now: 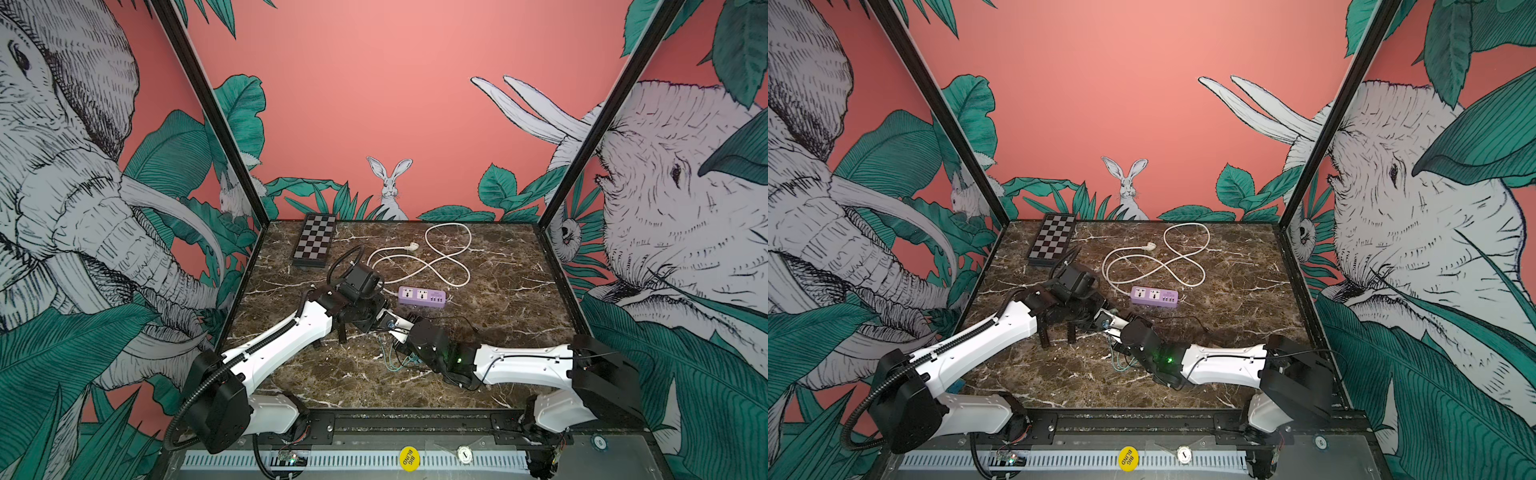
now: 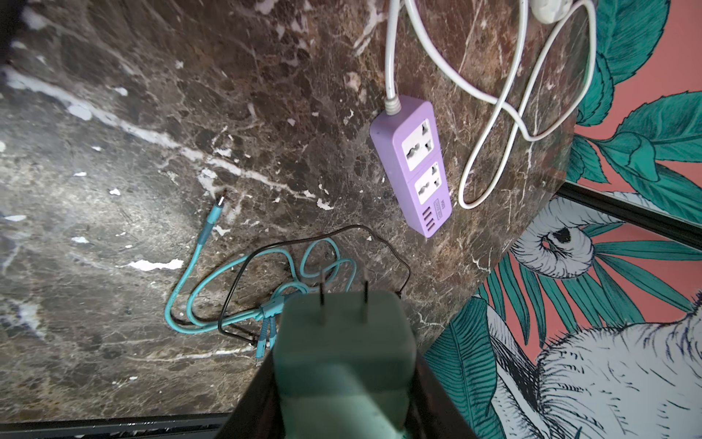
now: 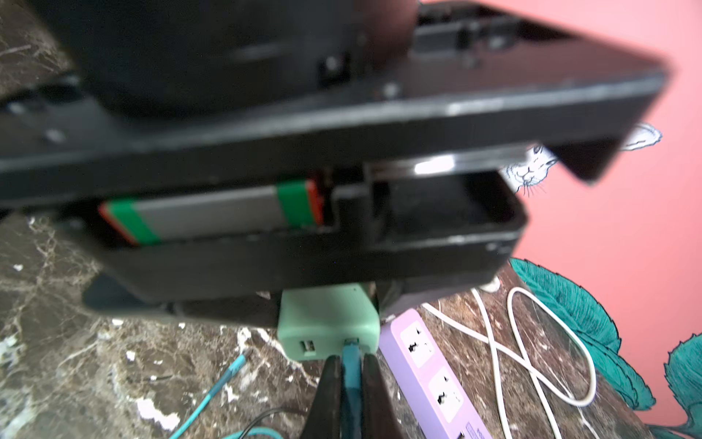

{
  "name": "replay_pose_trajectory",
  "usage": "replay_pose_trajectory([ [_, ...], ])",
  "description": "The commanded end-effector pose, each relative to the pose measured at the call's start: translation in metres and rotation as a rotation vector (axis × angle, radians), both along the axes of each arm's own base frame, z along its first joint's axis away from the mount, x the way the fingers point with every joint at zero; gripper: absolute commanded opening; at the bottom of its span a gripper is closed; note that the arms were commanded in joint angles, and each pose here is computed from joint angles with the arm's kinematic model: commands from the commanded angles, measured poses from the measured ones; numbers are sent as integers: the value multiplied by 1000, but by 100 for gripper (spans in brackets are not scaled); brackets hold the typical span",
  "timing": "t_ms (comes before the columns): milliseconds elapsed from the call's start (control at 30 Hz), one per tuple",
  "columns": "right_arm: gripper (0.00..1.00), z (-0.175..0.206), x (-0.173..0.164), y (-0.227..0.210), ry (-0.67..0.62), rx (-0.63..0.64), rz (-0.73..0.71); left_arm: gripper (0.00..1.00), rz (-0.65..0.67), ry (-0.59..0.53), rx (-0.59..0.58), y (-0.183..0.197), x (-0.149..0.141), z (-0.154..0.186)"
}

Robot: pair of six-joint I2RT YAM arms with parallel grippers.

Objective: Charge the electric toothbrush
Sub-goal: Insert the charging cable into the plug.

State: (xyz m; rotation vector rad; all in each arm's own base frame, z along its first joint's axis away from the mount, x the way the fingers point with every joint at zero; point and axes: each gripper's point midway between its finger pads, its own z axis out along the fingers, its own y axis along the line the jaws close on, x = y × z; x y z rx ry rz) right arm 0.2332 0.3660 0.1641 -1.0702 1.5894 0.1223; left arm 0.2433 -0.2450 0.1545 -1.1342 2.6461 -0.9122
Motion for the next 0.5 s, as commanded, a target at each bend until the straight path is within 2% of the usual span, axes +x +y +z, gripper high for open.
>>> replay_pose_trajectory([
  [0,0,9,5,7,-28,94,13,0,-114,23,-156,-31,-25,32],
  [267,0,2,10,0,-28,89,33,0,-110,10,-194,-33,-26,37],
  [467,0,15,3,-3,-40,144,61,0,-96,8,-188,-30,-26,35],
])
